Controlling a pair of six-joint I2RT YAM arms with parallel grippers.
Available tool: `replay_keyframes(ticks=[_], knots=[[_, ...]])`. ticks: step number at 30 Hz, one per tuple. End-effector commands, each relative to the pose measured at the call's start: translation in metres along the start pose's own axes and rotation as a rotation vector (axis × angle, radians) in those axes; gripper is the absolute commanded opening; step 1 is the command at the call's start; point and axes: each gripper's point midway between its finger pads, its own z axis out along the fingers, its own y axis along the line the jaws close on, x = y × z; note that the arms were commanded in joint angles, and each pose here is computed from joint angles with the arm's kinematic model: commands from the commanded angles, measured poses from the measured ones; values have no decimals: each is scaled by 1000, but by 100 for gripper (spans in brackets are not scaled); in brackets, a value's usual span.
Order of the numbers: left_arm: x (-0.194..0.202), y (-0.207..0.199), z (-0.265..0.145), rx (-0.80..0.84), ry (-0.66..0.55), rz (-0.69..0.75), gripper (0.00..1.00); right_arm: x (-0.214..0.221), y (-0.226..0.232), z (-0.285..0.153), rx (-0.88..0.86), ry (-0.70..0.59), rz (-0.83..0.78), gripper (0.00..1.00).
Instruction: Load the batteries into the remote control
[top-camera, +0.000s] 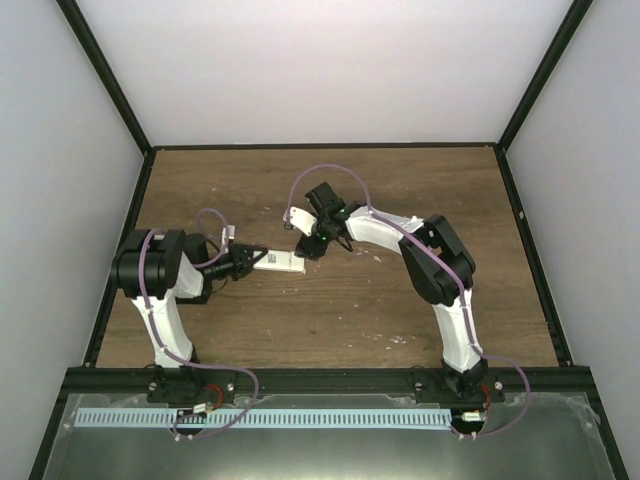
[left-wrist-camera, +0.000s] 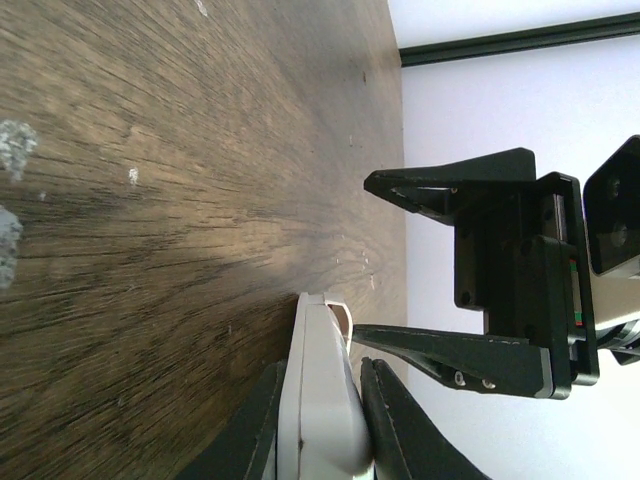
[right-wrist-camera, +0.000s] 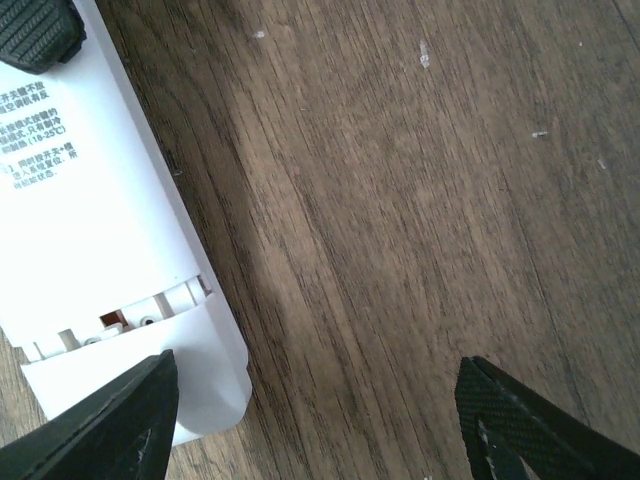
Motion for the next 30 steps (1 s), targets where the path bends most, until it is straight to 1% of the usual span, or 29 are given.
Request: replay_keyframes(ticks=[1,19,23,26,30], knots=[[23,6,2,15,96,-12,0,29,0,24,-14,96,28,73],[24,7,1,16,105,-13,0,34,7,35,-31,129,42,72],[24,7,1,14,102,-16,0,26,-1,24,5,107,44,72],[23,7,1,16,99,-17,0,16,-14,11,32,73,82,72],[23,8,1,17,98,-19,0,-9,-35,-22,104,-8,117,69]])
